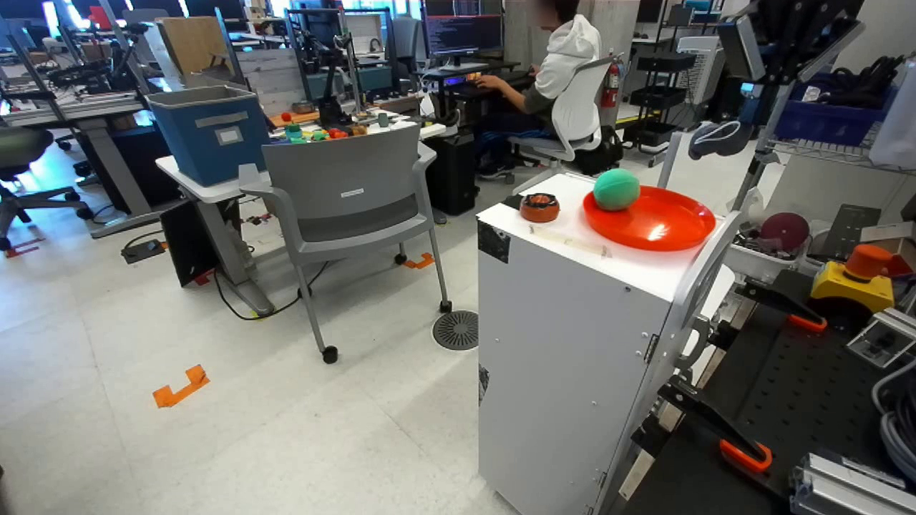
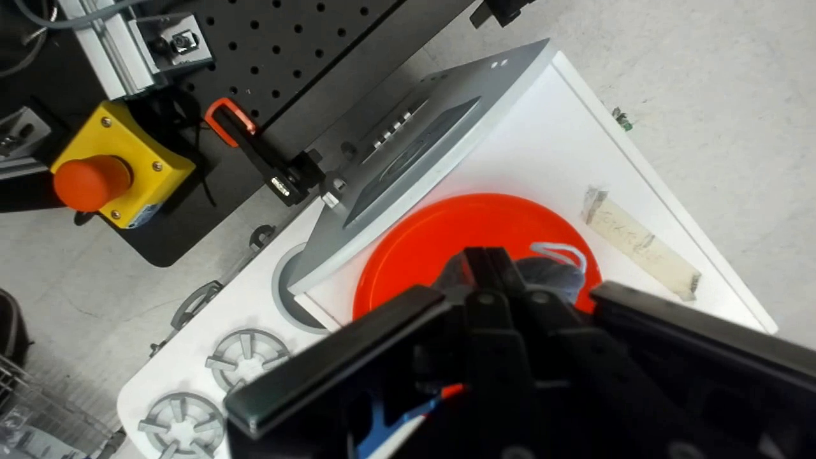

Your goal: Pick up the grey bear and put it on the red plate

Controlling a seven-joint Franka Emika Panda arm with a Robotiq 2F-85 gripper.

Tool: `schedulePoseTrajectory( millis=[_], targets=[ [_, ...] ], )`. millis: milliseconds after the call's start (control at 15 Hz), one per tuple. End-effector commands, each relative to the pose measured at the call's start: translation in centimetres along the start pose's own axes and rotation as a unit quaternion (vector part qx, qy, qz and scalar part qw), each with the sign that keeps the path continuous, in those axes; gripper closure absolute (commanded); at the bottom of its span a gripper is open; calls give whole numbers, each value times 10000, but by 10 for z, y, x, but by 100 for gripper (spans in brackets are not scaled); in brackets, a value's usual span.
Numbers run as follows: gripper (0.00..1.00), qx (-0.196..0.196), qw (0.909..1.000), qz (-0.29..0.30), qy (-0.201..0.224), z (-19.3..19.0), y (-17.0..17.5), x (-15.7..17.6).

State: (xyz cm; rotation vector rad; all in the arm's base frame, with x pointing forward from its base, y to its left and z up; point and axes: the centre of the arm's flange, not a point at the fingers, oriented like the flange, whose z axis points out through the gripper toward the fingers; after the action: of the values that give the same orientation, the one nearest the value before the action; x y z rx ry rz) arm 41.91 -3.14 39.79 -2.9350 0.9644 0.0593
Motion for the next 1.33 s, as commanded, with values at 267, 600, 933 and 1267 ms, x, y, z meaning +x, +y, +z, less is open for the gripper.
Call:
schedulePoseTrajectory(
  millis=[267,600,933,1267],
  targets=[
    [100,-165,9993,320,-104,-24,-16,25],
    [100,-82,9998,138,-80,-25,-27,37],
    [100,-116,9999,-32,-105,-19,-31,40],
    [100,-103,9999,-76,-102,-20,-30,42]
  ],
)
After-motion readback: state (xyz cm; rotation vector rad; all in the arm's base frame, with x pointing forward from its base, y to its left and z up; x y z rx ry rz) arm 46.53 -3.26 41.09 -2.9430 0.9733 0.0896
